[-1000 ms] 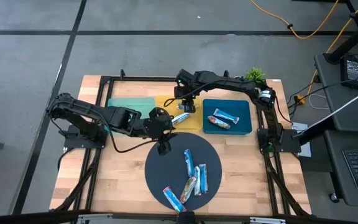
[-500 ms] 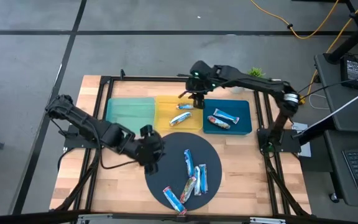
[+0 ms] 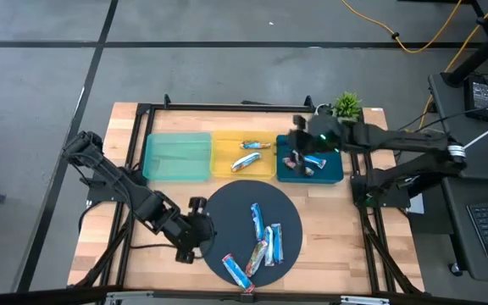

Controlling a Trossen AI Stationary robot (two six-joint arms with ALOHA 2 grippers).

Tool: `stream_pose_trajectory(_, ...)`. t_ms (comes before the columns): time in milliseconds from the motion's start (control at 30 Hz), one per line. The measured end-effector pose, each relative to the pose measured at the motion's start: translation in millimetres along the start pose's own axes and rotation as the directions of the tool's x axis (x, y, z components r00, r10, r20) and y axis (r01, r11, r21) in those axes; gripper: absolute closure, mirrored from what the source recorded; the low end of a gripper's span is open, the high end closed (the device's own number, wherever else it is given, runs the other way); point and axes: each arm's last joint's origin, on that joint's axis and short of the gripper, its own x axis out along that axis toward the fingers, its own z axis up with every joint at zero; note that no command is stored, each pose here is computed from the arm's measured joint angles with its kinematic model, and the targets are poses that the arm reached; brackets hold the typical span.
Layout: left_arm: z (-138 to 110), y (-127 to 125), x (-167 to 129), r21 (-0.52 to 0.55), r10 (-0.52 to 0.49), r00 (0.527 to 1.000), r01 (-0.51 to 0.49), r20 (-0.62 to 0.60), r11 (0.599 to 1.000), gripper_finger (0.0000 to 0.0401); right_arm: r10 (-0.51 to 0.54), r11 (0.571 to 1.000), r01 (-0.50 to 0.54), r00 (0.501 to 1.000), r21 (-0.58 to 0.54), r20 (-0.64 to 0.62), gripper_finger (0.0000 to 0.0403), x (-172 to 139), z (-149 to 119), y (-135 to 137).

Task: Pick and place Granola Bars by type
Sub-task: Put the red granola bar into the blue bin

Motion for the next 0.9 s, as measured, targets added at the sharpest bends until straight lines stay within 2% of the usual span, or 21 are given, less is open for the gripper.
stream_pose_trajectory(100,-7,-5,17,0.067,-0.066,0.995,0.071,-0.072,0.995,0.0287,0.041,0.999,-0.042,0.996,0.008,0.084,0.0273,-13,-4,17)
stream_pose_trajectory(267,-9,-16,47,0.152,-0.152,0.981,0.170,-0.125,0.974,0.0285,0.009,0.999,-0.014,0.995,0.049,0.101,0.0273,-26,-14,35)
stream_pose_trajectory(533,-1,-28,90,0.122,-0.342,0.932,0.356,-0.119,0.927,0.0239,0.028,1.000,-0.029,0.994,0.010,0.106,0.0273,-32,-16,47)
stream_pose_trajectory(700,1,-34,112,0.150,-0.364,0.928,0.373,-0.083,0.916,0.0202,0.046,0.999,-0.046,0.997,0.001,0.065,0.0273,-32,-20,51)
stream_pose_trajectory(900,-5,-36,135,0.212,-0.275,0.958,0.287,-0.085,0.934,0.0173,0.092,0.996,-0.092,0.995,-0.010,-0.027,0.0273,-34,-29,62)
